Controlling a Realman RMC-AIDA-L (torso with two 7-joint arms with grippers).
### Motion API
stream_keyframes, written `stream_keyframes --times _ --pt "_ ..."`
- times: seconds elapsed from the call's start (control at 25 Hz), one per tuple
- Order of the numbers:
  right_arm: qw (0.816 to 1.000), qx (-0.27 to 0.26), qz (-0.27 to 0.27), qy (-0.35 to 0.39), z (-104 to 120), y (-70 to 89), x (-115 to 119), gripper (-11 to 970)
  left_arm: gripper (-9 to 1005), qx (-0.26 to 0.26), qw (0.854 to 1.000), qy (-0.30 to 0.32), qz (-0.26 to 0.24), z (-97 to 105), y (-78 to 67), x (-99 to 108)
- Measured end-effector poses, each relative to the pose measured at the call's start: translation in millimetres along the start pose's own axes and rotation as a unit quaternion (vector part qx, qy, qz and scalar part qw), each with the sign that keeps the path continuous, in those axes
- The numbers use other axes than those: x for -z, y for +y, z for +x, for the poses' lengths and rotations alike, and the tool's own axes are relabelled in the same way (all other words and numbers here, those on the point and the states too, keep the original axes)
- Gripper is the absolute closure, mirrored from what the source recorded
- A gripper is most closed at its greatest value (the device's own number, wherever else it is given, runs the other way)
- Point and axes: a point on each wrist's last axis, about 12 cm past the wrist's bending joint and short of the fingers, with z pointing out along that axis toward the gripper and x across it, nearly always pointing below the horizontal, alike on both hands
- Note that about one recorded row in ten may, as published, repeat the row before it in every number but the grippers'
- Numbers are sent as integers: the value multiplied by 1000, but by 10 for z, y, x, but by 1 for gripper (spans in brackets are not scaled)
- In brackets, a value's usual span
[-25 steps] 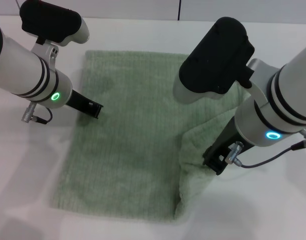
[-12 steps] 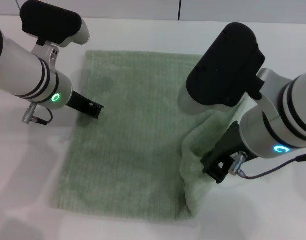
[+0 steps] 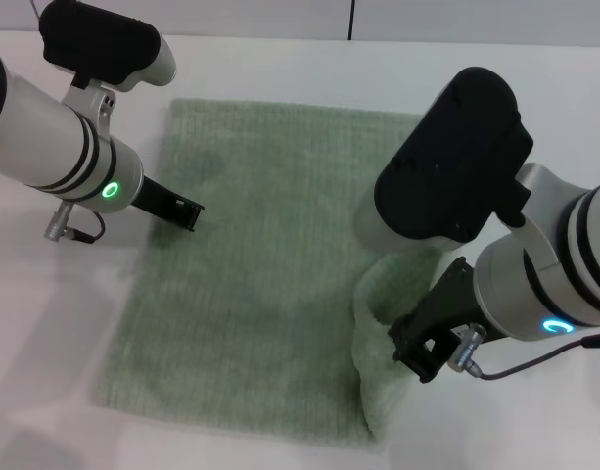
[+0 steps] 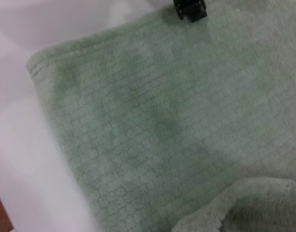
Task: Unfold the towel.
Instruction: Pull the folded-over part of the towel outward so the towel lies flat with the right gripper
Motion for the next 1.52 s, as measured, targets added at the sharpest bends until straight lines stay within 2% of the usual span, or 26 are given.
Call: stream_keyframes --times 0.52,1.08,1.48,1.52 --pt "1000 -6 17 3 119 54 9 915 998 -2 1000 1 0 -3 -12 -3" --pt "999 -22 6 30 290 78 -56 909 998 4 1000 3 1 24 -12 -16" --pt "998 -18 34 46 360 88 -92 905 997 10 1000 3 6 57 -20 -23" --pt "998 -18 35 41 353 89 -73 877 997 9 1000 1 6 50 -22 -14"
